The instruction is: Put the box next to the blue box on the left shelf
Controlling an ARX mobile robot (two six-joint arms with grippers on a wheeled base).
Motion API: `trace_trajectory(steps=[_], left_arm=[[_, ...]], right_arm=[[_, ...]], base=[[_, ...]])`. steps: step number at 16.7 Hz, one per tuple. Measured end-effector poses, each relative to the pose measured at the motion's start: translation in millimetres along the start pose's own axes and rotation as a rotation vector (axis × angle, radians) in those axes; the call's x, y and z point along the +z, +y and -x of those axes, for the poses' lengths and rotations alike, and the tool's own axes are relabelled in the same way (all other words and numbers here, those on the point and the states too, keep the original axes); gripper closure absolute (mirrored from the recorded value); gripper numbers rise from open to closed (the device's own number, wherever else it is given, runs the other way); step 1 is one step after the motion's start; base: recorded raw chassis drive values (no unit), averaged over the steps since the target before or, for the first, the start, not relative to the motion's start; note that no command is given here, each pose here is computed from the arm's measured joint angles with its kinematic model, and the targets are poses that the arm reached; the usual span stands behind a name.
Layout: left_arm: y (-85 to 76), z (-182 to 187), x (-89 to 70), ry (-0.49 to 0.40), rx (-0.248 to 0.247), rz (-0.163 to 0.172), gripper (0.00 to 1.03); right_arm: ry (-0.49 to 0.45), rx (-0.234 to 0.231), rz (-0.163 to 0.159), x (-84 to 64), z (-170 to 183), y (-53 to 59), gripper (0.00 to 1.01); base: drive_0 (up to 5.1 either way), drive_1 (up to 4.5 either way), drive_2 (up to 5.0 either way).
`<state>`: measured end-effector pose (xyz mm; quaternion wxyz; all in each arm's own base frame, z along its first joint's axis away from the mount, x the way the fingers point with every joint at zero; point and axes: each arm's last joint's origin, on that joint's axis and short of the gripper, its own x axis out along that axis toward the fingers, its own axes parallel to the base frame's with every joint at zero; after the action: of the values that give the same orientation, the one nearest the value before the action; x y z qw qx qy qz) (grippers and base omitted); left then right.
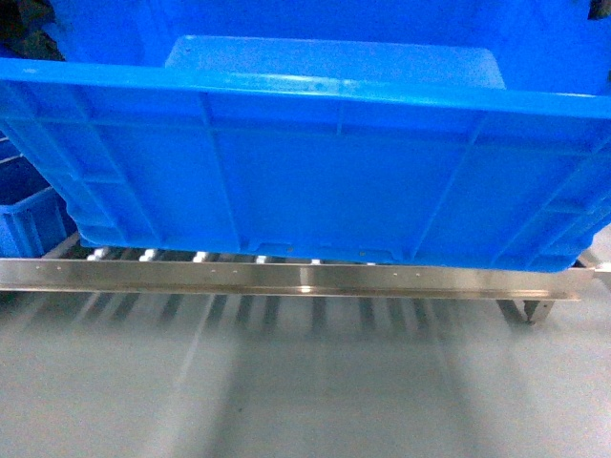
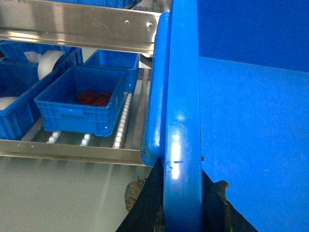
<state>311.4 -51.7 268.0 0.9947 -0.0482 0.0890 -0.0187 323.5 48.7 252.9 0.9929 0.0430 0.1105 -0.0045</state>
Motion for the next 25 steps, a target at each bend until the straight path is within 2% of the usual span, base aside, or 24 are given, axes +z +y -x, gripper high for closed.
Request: trace_trajectory(steps=[25], left_arm=[[0.1, 0.1, -1.1, 0.006, 0.001, 0.0, 0.95]], right_arm=[[0.007, 0.001, 0.002, -1.0, 0.0, -0.1, 0.82]], base=[[0.0, 0.0, 0.0]])
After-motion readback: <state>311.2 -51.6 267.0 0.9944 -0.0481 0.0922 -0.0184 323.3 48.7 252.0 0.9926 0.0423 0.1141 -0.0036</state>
